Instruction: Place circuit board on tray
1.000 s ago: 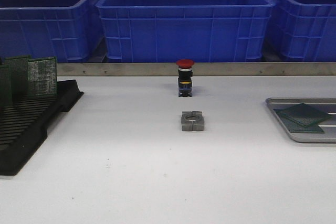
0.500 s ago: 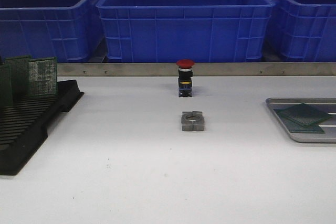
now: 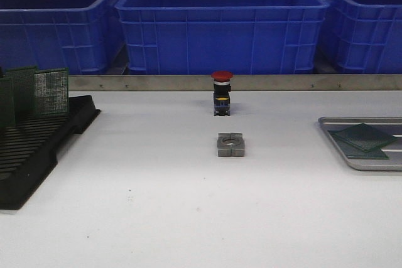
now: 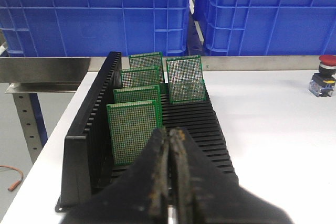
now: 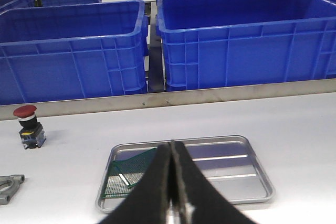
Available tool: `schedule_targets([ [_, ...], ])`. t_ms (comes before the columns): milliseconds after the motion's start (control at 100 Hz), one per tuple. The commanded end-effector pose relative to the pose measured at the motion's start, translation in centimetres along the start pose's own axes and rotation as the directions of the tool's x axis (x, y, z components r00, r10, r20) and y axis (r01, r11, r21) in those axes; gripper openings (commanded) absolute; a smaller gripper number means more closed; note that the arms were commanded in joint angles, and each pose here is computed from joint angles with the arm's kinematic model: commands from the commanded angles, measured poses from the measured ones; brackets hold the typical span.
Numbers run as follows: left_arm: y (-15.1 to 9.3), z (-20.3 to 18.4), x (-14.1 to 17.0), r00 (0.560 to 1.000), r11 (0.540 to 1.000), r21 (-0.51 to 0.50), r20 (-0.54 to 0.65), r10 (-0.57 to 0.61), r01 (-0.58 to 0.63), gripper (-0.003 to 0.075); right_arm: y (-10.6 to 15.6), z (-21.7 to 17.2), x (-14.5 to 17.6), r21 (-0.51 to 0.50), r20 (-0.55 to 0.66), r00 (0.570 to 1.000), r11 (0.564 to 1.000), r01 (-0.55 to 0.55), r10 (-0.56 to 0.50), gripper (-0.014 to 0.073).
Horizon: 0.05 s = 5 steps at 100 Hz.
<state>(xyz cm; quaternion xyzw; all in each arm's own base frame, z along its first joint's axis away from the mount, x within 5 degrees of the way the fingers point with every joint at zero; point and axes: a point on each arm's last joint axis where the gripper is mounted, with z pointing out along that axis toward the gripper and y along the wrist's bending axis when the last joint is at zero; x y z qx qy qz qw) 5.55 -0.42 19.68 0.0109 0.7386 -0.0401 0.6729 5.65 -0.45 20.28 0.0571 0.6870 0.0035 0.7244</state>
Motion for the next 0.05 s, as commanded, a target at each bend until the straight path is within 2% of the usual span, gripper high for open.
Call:
schedule_targets([
  [0, 0.05, 0.09, 0.81, 0.998, 1.000, 0.000, 0.055, -0.012, 0.012, -0.0020, 0.14, -0.30, -1.22, -0.012, 0.109, 0.994, 1.000, -0.001, 0.002, -0.0113],
  [40, 0.05, 0.09, 0.81, 0.998, 1.000, 0.000, 0.055, -0.012, 0.012, -0.0020, 0.14, -0.30, -1.22, -0.012, 0.109, 0.994, 1.000, -0.001, 0.002, -0.0113],
])
